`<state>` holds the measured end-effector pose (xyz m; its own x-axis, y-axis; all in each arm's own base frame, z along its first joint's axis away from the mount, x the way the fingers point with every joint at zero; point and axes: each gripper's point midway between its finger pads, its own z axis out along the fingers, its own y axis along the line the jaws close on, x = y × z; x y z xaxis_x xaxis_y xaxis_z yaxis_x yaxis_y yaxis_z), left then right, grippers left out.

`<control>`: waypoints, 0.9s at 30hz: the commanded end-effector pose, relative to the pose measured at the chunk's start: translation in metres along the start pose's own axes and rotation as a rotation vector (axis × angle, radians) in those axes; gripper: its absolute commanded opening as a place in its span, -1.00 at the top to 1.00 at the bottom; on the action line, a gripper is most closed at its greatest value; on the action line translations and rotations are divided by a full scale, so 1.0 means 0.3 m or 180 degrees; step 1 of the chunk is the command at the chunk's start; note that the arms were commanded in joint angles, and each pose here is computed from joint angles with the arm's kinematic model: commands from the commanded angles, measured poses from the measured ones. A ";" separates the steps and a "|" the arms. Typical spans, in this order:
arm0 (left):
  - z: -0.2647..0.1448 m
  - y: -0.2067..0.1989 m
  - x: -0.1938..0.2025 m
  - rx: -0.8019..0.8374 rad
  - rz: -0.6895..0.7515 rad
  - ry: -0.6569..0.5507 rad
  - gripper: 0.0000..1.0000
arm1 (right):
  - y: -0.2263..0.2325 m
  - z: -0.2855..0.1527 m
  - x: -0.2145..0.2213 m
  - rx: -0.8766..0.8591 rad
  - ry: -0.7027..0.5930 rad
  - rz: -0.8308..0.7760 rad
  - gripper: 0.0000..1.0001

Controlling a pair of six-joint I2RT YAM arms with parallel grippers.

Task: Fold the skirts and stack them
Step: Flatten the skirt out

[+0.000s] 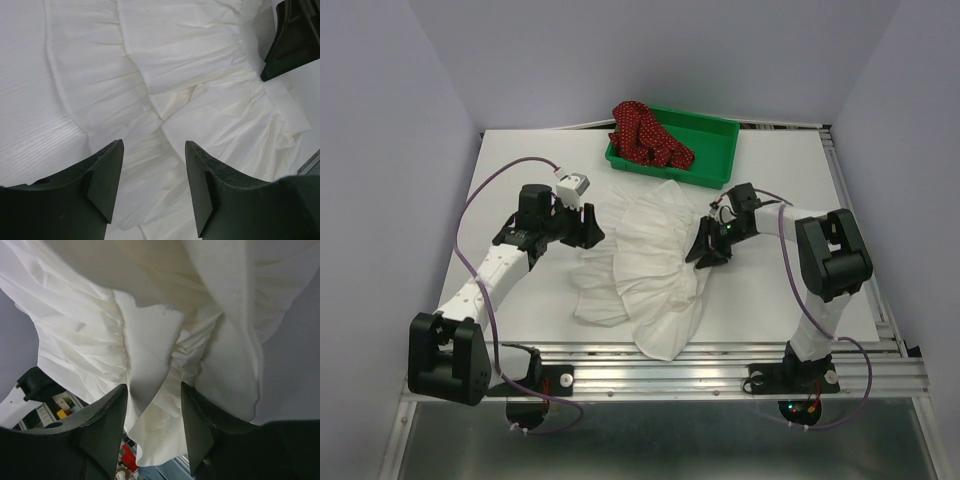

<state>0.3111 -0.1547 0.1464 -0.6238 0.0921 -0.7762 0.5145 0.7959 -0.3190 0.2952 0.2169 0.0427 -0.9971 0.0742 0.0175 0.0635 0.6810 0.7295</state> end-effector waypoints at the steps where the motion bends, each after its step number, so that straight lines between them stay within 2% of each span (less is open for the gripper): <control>1: -0.011 -0.013 -0.043 0.0053 0.0063 -0.0157 -0.27 | 0.033 0.005 -0.031 -0.0165 -0.0097 -0.0022 0.06; 9: -0.020 -0.016 -0.036 0.0044 0.0069 -0.0171 -0.27 | 0.132 -0.032 -0.087 -0.0432 -0.0244 -0.0205 0.28; 12: -0.019 -0.016 -0.036 0.0049 0.0072 -0.0175 -0.27 | 0.141 -0.039 -0.086 -0.0450 -0.0257 -0.0232 0.60; 14: -0.017 -0.012 -0.036 0.0035 0.0071 -0.0176 -0.27 | 0.161 -0.050 -0.089 -0.0510 -0.0271 -0.0305 0.99; 17: -0.017 -0.011 -0.036 0.0024 0.0067 -0.0168 -0.27 | 0.230 -0.097 -0.095 -0.0666 -0.0329 -0.0528 0.99; 19: -0.020 -0.008 -0.041 0.0000 0.0062 -0.0161 -0.27 | 0.290 -0.158 -0.094 -0.0718 -0.0464 -0.0862 0.99; 21: -0.026 -0.004 -0.052 -0.0035 0.0087 -0.0167 -0.27 | 0.312 -0.236 -0.076 -0.0666 -0.0572 -0.0936 0.99; 22: -0.029 -0.003 -0.051 -0.0050 0.0090 -0.0155 -0.27 | 0.304 -0.256 -0.068 -0.0639 -0.0609 -0.1058 0.99; 24: -0.033 -0.003 -0.056 -0.0056 0.0112 -0.0160 -0.27 | 0.254 -0.301 -0.035 -0.0501 -0.0608 -0.0966 0.99; 27: -0.034 0.003 -0.053 -0.0080 0.0136 -0.0149 -0.27 | 0.069 -0.295 0.007 -0.0093 -0.0510 -0.0539 0.99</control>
<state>0.3103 -0.1515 0.1423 -0.6306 0.0971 -0.7700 0.5028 0.8070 -0.3099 0.3101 0.2067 0.1513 -0.9489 0.0576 -0.3104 -0.2223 0.5760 0.7866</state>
